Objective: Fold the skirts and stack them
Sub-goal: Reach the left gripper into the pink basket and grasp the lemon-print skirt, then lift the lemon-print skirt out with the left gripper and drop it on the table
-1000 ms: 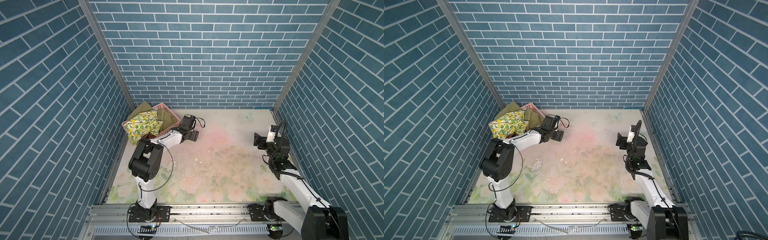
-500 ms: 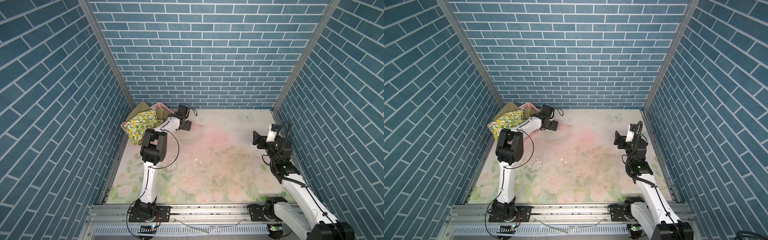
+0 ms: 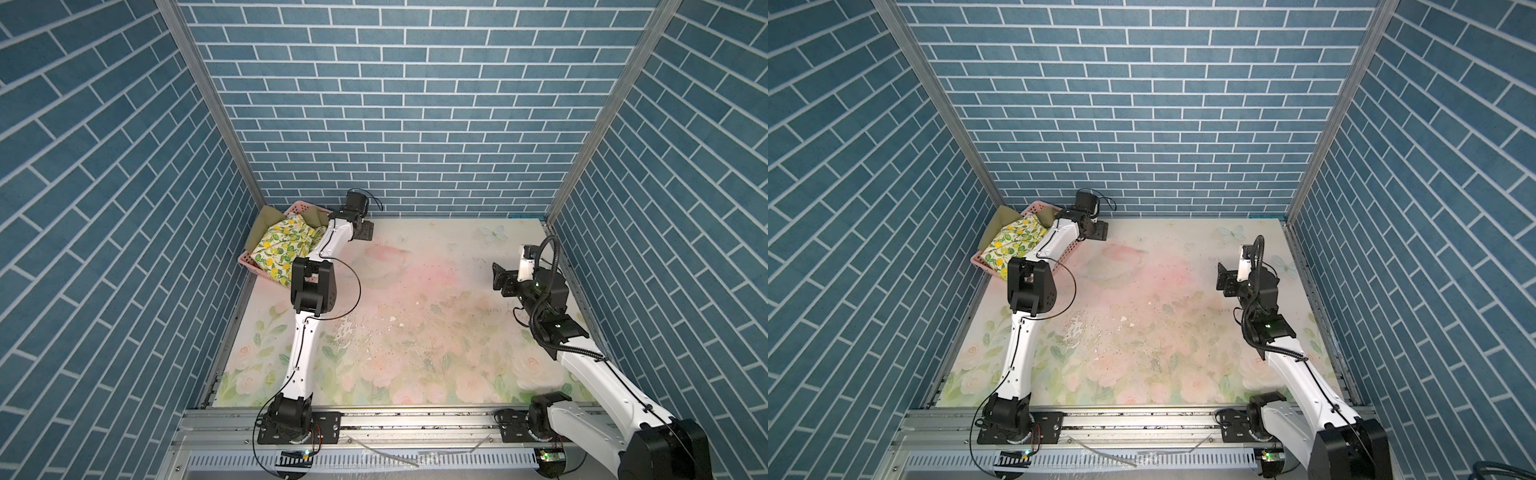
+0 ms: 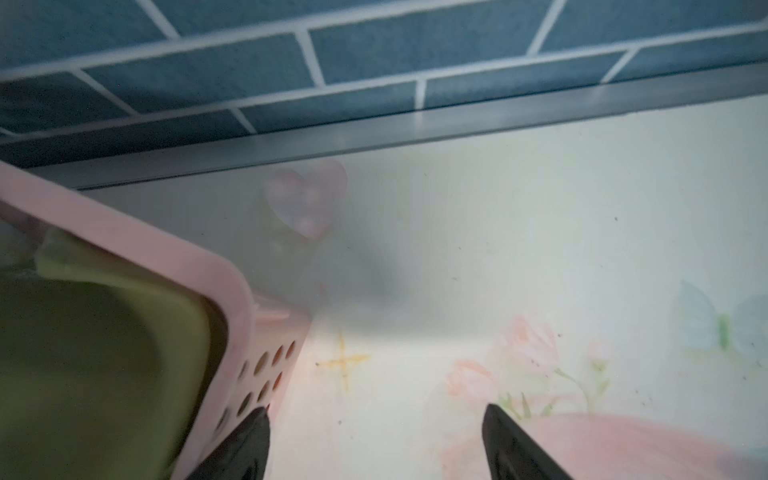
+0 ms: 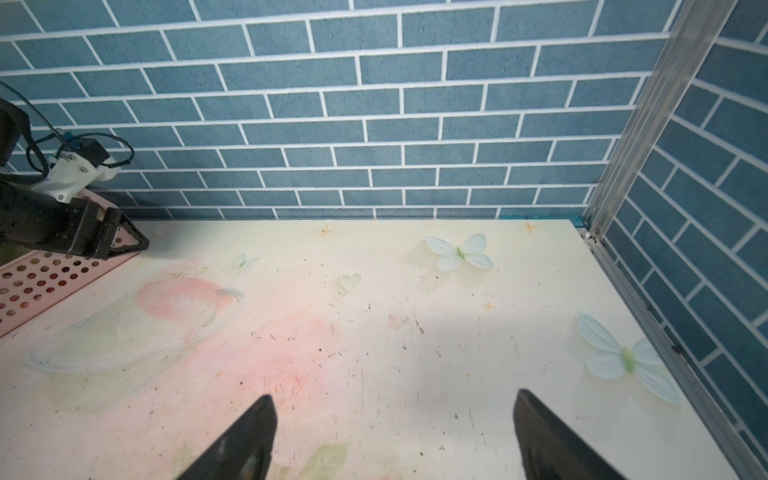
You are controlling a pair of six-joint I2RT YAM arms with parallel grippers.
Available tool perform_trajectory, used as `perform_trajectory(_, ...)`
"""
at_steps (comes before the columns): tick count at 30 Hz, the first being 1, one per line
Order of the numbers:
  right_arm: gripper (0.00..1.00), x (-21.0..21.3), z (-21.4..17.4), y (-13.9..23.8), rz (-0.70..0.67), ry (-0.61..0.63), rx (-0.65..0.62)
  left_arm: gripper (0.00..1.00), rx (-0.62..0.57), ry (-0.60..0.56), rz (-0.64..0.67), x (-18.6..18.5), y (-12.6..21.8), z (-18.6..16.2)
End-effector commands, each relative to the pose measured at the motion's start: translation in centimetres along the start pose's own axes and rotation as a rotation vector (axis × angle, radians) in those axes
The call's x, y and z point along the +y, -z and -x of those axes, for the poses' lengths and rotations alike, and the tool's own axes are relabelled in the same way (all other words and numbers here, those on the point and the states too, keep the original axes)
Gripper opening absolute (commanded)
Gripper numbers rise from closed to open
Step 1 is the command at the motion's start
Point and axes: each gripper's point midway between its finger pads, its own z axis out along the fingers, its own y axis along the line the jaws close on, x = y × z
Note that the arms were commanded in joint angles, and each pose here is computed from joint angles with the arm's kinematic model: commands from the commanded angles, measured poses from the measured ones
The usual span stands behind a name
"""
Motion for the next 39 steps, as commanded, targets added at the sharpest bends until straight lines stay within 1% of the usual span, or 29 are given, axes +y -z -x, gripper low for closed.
perform_trajectory(1, 0.88, -0.4, 1.7, -0.2, -0.042, 0.048, -0.027, 0.82, 0.007, 0.026, -0.049, -0.2, 1.5, 0.8)
perform_trajectory(2, 0.88, -0.4, 1.7, -0.2, -0.048, 0.048, -0.025, 0.82, -0.011, 0.015, -0.076, -1.2, 2.5, 1.5)
perform_trajectory(4, 0.88, -0.4, 1.8, -0.5, -0.055, 0.042, -0.024, 0.82, -0.044, -0.024, -0.086, -2.9, 4.9, 2.4)
perform_trajectory(6, 0.87, -0.3, 1.8, -0.7, -0.056, 0.040, -0.015, 0.82, -0.076, -0.075, -0.074, -4.5, 7.5, 2.7)
perform_trajectory(9, 0.87, 0.3, 1.7, -0.9, -0.042, 0.046, -0.001, 0.83, -0.101, -0.087, -0.036, -5.4, 11.3, 2.3)
perform_trajectory(13, 0.86, 1.4, 1.1, -0.9, -0.007, 0.059, 0.026, 0.79, -0.085, -0.084, 0.109, -2.8, 16.1, 0.8)
perform_trajectory(16, 0.85, 2.8, 0.7, -0.8, 0.045, 0.063, 0.045, 0.79, -0.061, -0.148, 0.260, 0.1, 19.0, -0.9)
perform_trajectory(18, 0.85, 4.1, 0.6, -0.7, 0.097, 0.067, 0.049, 0.79, -0.036, -0.188, 0.365, 2.4, 20.2, -2.1)
perform_trajectory(19, 0.85, 5.0, 0.4, -0.7, 0.125, 0.072, 0.051, 0.80, -0.018, -0.202, 0.410, 3.5, 20.6, -2.7)
perform_trajectory(21, 0.85, 6.6, 0.4, -0.4, 0.169, 0.084, 0.045, 0.80, 0.017, -0.208, 0.462, 5.4, 20.8, -3.5)
perform_trajectory(24, 0.85, 9.5, 0.5, 0.4, 0.243, 0.108, 0.034, 0.81, 0.049, -0.209, 0.527, 7.8, 20.4, -4.1)
perform_trajectory(27, 0.84, 12.3, 0.8, 1.3, 0.303, 0.142, 0.013, 0.81, 0.089, -0.238, 0.597, 9.4, 19.1, -4.3)
perform_trajectory(30, 0.85, 15.0, 0.9, 2.2, 0.350, 0.183, 0.002, 0.81, 0.120, -0.240, 0.640, 11.2, 17.2, -4.3)
perform_trajectory(33, 0.84, 16.9, 1.1, 2.9, 0.371, 0.228, -0.008, 0.80, 0.143, -0.207, 0.638, 12.9, 14.9, -4.2)
perform_trajectory(34, 0.84, 17.4, 1.2, 3.1, 0.377, 0.244, -0.012, 0.78, 0.153, -0.201, 0.628, 13.3, 14.0, -4.2)
perform_trajectory(35, 0.84, 18.0, 1.3, 3.3, 0.383, 0.254, -0.018, 0.72, 0.160, -0.203, 0.622, 13.5, 13.2, -4.2)
perform_trajectory(36, 0.84, 18.2, 1.4, 3.4, 0.385, 0.257, -0.019, 0.57, 0.165, -0.201, 0.620, 13.6, 12.7, -4.0)
perform_trajectory(37, 0.84, 18.3, 1.7, 3.6, 0.382, 0.256, -0.025, 0.21, 0.171, -0.195, 0.619, 13.8, 12.3, -3.8)
perform_trajectory(38, 0.84, 18.3, 2.0, 3.7, 0.374, 0.251, -0.034, 0.00, 0.167, -0.176, 0.641, 14.2, 12.9, -3.1)
perform_trajectory(39, 0.84, 18.1, 2.3, 3.8, 0.364, 0.242, -0.039, 0.00, 0.146, -0.157, 0.647, 14.3, 13.7, -2.3)
